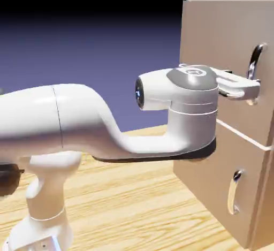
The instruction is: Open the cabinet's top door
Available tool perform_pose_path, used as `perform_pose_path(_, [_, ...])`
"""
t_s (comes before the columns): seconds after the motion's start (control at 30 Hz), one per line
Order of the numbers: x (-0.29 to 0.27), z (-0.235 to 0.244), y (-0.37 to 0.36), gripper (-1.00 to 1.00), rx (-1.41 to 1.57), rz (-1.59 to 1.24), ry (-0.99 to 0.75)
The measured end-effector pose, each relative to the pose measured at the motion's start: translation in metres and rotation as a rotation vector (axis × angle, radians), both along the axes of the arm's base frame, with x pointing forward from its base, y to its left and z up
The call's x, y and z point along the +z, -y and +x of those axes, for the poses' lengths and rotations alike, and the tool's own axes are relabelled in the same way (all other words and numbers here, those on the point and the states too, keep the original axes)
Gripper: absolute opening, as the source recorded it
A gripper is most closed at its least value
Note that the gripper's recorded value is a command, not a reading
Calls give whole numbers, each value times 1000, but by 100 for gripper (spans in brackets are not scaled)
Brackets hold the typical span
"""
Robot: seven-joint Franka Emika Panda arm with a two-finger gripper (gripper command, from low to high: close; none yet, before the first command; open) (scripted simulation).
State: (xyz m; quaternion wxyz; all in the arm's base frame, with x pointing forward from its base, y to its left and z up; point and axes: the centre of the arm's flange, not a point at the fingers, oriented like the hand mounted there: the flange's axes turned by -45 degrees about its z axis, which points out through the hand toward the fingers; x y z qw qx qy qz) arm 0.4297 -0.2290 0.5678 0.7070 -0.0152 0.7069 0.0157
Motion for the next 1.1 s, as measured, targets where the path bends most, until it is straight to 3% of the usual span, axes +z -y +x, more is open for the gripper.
perform_pose_path(0.03, [0,8,-1,-100,0,-1,0])
perform_pose_path(0.53, [0,-89,-45,-100,-252,-1,0])
perform_pose_path(1.1, [0,-199,-143,-100,-596,-1,0])
